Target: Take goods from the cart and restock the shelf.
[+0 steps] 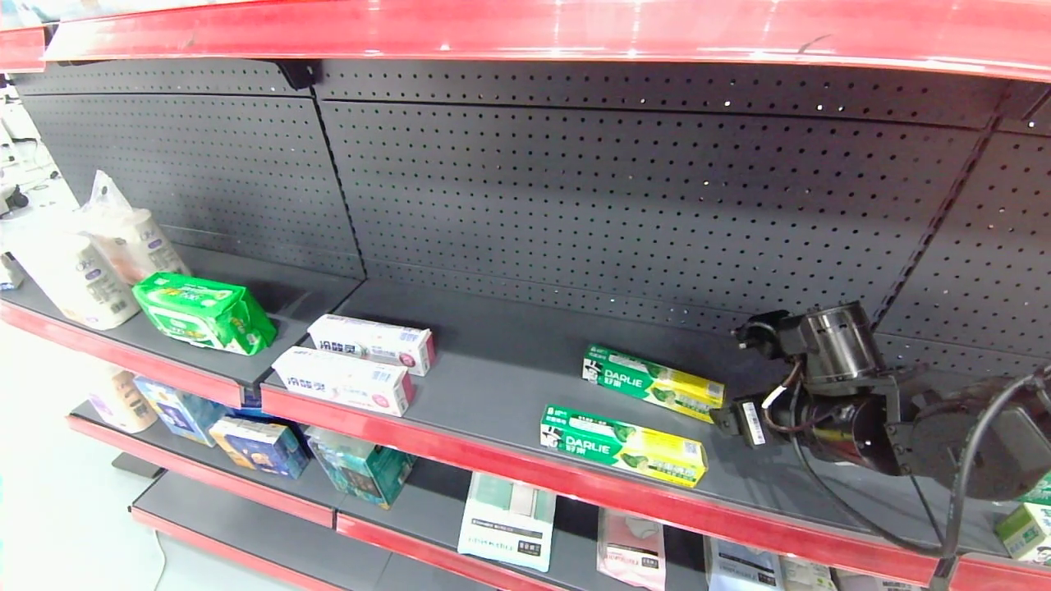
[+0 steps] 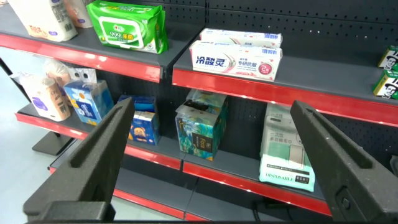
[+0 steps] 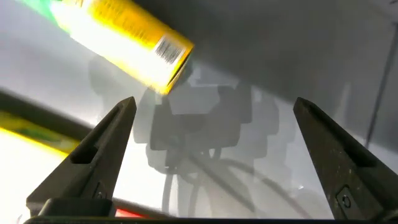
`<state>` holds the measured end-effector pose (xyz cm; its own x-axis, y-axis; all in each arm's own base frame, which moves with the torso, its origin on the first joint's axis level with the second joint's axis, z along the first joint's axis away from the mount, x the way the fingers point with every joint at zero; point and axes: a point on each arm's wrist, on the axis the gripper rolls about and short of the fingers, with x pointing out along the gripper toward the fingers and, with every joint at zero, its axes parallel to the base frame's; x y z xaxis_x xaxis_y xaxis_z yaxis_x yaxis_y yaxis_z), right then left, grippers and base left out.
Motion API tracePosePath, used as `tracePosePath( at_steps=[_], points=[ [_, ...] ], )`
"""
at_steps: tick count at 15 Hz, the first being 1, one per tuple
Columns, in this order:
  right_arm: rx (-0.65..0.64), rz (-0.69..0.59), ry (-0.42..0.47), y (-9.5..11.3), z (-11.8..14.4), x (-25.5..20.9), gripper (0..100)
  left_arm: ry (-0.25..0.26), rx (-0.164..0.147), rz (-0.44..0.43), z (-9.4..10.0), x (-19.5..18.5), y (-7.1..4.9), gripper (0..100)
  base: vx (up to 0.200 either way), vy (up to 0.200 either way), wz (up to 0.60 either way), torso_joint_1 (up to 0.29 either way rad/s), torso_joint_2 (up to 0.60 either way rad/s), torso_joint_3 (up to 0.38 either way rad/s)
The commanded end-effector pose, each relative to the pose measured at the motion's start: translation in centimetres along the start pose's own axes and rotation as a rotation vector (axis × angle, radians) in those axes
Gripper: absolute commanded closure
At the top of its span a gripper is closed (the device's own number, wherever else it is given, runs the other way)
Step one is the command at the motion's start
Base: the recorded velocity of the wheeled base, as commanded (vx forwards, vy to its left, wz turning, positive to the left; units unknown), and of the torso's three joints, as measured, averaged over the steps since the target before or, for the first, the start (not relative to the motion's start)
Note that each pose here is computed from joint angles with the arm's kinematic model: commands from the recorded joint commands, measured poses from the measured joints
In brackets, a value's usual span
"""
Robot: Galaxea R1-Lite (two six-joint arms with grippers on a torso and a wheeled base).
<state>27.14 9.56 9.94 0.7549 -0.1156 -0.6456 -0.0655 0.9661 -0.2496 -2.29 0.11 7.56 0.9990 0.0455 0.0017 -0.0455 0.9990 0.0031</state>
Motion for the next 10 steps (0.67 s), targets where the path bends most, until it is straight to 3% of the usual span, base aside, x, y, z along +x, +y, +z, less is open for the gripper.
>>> tracePosePath(
  at_steps=[1,10],
  points=[
    [-0.013,0.001,0.034,0.45,-0.64,0.91,0,0.000,0.000,0.000,0.00,0.00,0.00,0,0.000,0.000,0.00,0.000,0.00,0.000],
    [-0.021,0.003,0.047,0.83,-0.71,1.60,0,0.000,0.000,0.000,0.00,0.00,0.00,0,0.000,0.000,0.00,0.000,0.00,0.000]
  ],
)
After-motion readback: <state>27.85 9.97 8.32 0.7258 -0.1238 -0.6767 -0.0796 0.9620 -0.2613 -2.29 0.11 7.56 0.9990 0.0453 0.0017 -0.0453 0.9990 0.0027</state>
